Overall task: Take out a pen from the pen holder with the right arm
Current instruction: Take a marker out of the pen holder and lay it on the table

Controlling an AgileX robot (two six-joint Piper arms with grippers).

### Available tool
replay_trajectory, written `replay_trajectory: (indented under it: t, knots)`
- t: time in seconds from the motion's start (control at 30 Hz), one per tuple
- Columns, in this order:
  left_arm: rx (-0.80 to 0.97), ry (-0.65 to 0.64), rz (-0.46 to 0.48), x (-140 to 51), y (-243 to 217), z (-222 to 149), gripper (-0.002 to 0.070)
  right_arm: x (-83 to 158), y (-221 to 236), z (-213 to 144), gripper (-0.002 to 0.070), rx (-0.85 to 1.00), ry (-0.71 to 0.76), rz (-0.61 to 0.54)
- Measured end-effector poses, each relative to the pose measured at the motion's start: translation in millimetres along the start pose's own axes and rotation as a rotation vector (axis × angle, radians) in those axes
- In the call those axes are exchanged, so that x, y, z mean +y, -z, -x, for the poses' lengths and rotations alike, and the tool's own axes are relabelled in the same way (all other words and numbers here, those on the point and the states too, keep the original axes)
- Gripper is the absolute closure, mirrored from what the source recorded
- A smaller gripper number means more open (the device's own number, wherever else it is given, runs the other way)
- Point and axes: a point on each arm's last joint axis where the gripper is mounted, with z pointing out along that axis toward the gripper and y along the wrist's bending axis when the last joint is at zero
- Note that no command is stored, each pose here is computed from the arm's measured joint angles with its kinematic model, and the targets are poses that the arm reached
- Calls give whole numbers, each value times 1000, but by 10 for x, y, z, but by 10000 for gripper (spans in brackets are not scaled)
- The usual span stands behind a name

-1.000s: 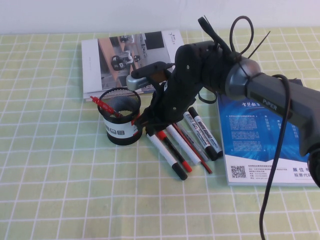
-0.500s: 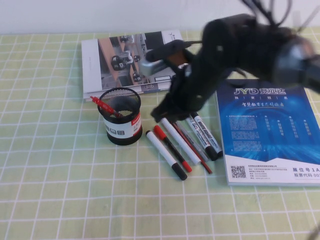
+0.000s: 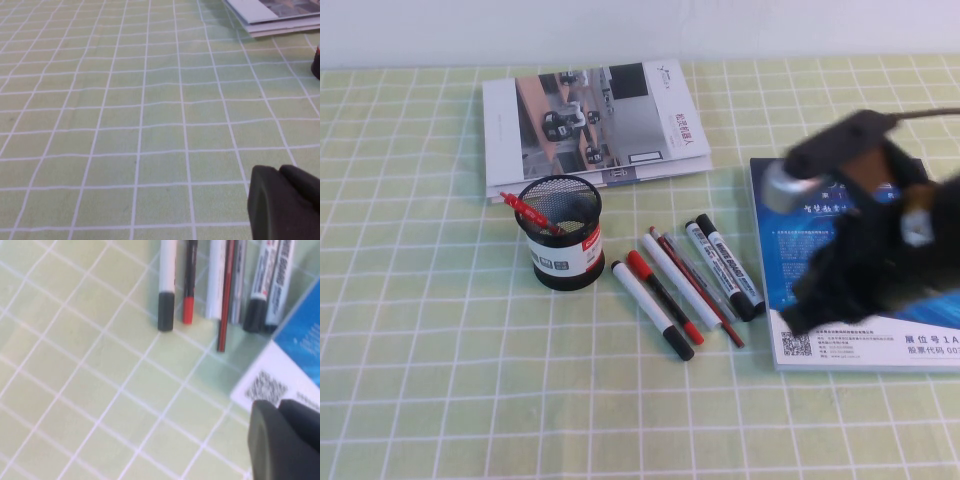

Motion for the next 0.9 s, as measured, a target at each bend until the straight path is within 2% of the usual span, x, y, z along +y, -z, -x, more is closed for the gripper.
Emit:
replay_trajectory:
  t: [0.33,0.53,0.77,0.9]
  knots:
    - [0,0,0,0,0,0,680,21,592,-651,688,-124,-37,47]
    - [0,0,0,0,0,0,680,56,841,-963,688,-87,-55,93]
    - [0,0,0,0,0,0,680,-19,842,-1092,688,-64,-6,12]
    - [0,0,0,0,0,0,680,-88,698,-1124,688,-138,16,-44]
